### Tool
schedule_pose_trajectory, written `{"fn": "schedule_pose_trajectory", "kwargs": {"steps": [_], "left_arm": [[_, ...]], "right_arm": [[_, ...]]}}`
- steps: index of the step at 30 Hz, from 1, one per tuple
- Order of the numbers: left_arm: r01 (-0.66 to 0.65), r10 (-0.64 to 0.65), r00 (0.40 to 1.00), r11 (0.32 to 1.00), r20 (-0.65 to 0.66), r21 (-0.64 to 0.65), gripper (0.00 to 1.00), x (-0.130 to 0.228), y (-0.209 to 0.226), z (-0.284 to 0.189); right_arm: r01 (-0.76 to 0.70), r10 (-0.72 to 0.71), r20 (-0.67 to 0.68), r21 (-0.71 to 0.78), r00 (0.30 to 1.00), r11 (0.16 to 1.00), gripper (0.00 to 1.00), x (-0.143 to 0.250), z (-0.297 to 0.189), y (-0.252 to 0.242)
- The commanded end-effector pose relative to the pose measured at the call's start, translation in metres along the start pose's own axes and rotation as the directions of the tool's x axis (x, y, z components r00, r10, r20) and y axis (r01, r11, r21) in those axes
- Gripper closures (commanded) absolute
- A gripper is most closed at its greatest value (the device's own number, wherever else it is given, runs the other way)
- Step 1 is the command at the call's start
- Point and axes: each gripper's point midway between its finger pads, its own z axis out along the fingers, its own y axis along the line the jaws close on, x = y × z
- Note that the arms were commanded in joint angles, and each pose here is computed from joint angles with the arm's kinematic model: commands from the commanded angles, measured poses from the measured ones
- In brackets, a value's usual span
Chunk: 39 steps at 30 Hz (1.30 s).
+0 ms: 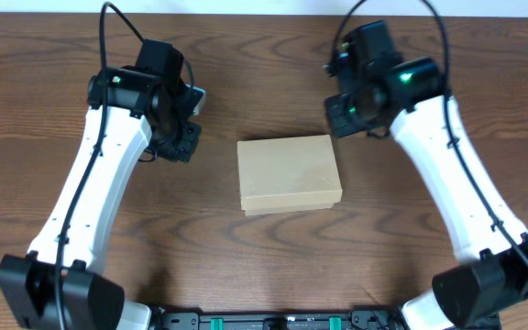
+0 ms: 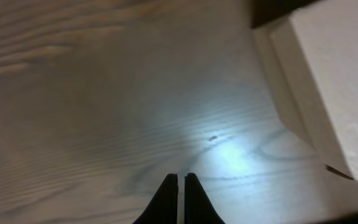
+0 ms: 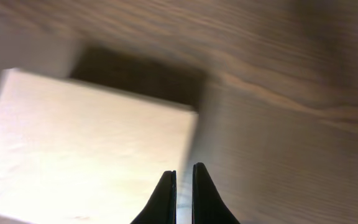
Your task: Pack container
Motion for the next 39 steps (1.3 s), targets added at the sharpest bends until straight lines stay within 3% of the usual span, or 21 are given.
{"fn": "schedule_pose_trajectory", "kwargs": {"steps": [1,11,23,39], "left_arm": [[0.043,-0.042,0.999,0.996,0.02,-0.081,0.94,0.012,0.011,-0.006],[0.126,-0.12,0.99,0.988,0.072,-0.087,0.94,0.049,0.01,0.019],[0.144,-0.137,0.988,0.984,0.067,-0.109,0.93,0.058,0.013,0.023],[0.144,-0.137,0.988,0.984,0.068,-0.109,0.92,0.058,0.013,0.023]], "right_arm": [[-0.042,0.042,0.034,-0.005,0.999,0.999,0.99,0.001,-0.013,0.031],[0.008,-0.009,-0.005,-0.038,1.0,0.999,0.99,0.028,-0.011,0.092],[-0.033,0.029,-0.183,-0.018,0.983,0.999,0.99,0.088,0.046,0.093],[-0.094,0.094,-0.24,0.01,0.966,0.996,0.99,0.127,0.095,0.084]]}}
